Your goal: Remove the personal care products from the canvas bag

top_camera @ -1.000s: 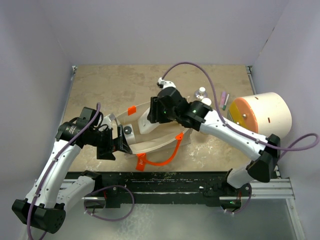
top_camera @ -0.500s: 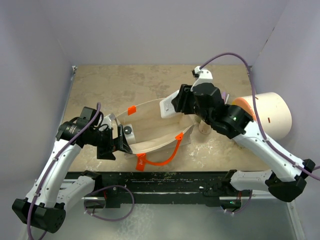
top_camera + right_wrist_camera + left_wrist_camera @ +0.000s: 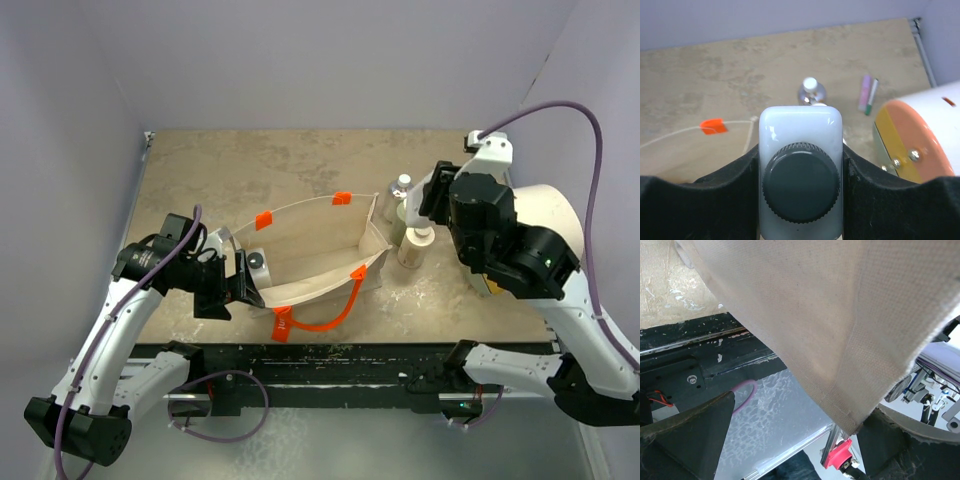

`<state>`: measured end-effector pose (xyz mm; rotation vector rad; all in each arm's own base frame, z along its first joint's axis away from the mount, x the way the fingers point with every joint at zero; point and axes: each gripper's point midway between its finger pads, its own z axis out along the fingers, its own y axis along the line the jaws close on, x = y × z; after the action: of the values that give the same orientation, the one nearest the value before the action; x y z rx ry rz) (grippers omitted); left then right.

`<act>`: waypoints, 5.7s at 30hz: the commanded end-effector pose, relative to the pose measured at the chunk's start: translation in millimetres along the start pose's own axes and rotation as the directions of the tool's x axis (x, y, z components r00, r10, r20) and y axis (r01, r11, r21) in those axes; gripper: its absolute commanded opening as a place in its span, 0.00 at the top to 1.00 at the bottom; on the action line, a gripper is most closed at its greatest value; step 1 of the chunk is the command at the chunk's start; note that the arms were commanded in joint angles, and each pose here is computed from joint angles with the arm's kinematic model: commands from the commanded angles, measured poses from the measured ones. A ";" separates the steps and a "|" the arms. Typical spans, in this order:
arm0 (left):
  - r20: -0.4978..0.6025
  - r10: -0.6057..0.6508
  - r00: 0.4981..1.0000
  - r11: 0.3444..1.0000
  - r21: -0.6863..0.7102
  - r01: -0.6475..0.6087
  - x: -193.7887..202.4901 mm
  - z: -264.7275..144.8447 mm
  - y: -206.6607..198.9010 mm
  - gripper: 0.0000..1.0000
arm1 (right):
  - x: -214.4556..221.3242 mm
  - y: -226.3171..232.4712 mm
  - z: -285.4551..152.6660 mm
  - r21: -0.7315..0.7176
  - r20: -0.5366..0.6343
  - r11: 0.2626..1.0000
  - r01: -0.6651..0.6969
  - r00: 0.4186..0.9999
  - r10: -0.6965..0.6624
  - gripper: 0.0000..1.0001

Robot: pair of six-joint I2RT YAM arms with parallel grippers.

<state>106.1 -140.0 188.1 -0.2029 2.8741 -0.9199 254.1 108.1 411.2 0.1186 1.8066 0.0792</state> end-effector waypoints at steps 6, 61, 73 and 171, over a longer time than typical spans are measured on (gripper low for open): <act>0.041 0.048 0.998 0.999 0.002 -0.048 -9.4 -3.9 -4.1 0.00 | 87.5 -29.8 -6.1 0.183 -0.170 0.963 -0.196 0.959 0.227 1.00; 0.192 -0.014 0.981 0.997 -0.073 0.029 -11.0 -35.3 -1.3 0.01 | 146.6 -68.1 33.0 0.284 -0.171 0.958 -0.042 0.981 0.093 0.00; 0.189 -0.006 0.982 0.998 -0.063 0.018 -9.4 -36.6 -3.1 0.06 | 65.9 101.6 39.4 -0.415 -0.138 0.909 -0.016 0.989 -0.045 0.00; 0.316 0.048 0.947 0.998 -0.048 -0.034 -38.9 -47.5 -16.4 0.00 | 23.0 151.0 -28.1 -0.420 -0.232 0.875 -0.239 0.961 0.151 1.00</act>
<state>124.7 -112.1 226.3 -0.3112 2.6685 -0.6893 226.9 289.2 320.9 -0.0745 2.1847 0.5389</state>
